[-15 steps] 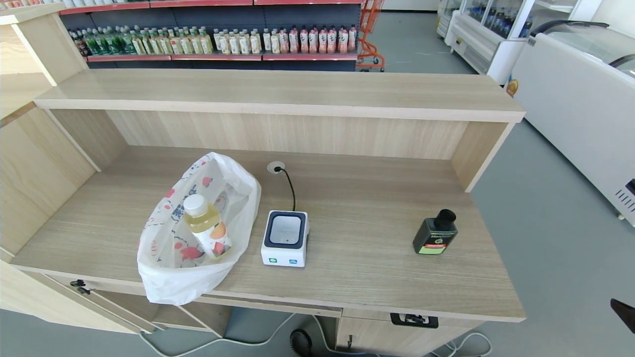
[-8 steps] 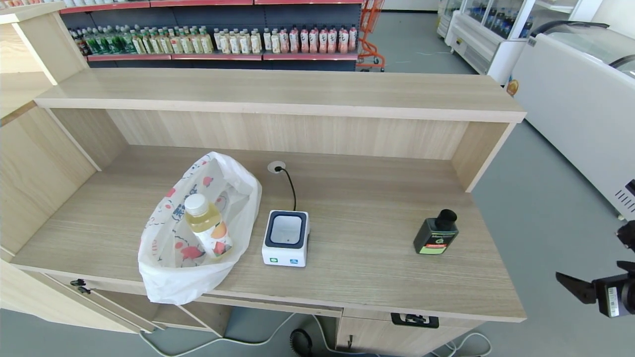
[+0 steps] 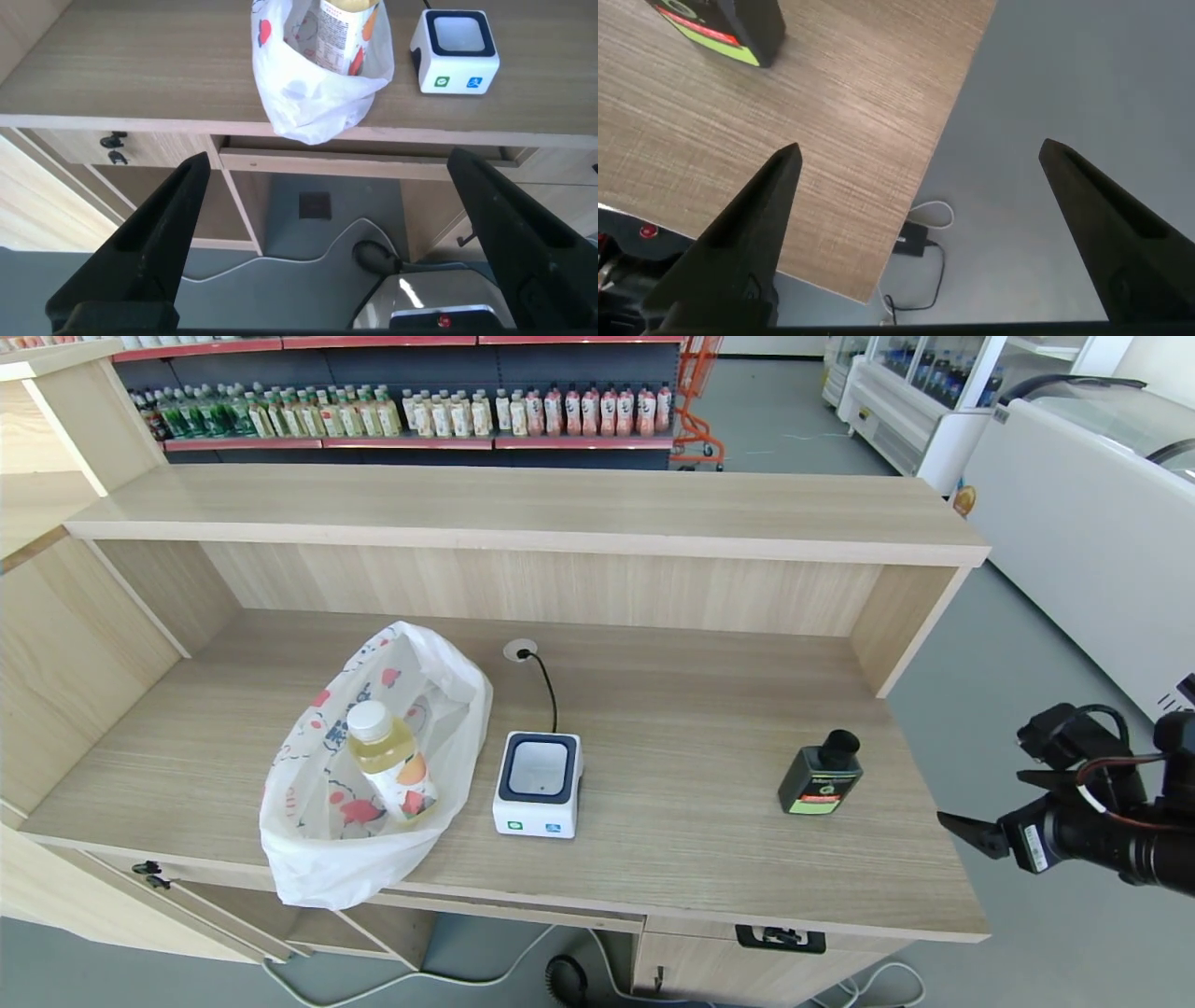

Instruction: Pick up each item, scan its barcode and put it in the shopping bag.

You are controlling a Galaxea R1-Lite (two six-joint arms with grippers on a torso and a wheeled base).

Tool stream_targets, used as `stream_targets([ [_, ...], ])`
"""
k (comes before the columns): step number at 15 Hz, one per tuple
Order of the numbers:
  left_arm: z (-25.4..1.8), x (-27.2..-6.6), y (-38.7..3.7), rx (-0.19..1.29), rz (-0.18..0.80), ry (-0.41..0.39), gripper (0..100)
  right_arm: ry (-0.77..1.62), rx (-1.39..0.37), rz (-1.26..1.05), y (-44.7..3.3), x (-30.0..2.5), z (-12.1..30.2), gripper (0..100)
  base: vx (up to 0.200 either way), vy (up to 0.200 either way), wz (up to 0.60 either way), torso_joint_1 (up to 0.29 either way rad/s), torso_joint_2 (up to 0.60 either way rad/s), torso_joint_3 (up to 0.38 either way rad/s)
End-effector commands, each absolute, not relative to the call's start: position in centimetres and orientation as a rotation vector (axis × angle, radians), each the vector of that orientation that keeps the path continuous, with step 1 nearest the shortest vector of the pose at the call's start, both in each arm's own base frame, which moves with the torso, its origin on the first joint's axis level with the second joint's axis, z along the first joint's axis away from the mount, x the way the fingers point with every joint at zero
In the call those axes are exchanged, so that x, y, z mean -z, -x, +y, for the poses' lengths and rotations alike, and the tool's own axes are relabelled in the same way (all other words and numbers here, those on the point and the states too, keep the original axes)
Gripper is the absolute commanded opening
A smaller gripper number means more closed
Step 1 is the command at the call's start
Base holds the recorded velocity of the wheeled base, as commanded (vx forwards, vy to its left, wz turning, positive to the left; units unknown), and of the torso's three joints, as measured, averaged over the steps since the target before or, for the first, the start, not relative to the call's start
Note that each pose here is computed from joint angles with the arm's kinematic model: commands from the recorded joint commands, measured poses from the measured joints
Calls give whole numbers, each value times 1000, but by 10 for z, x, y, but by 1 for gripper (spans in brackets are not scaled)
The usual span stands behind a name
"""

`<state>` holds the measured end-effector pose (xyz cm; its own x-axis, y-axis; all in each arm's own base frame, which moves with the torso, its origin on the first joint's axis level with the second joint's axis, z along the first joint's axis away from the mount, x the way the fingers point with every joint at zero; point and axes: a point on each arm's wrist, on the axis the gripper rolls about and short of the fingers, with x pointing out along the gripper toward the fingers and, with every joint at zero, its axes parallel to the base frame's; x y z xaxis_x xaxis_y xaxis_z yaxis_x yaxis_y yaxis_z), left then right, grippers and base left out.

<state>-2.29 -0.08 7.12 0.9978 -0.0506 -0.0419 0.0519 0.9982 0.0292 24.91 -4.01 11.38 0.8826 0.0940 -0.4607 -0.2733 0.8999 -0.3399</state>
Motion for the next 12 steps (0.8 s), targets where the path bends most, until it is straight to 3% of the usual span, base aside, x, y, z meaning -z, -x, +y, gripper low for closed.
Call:
stream_targets([
  [1,-1,-71,23,51,41,-30,100,419,-255,495,-272,-97,-39,100,0,0,0,0,0,0],
  [12,-1,-71,23,51,41,-30,100,551,-538,427,-306,-76,-6,100,0,0,0,0,0,0],
])
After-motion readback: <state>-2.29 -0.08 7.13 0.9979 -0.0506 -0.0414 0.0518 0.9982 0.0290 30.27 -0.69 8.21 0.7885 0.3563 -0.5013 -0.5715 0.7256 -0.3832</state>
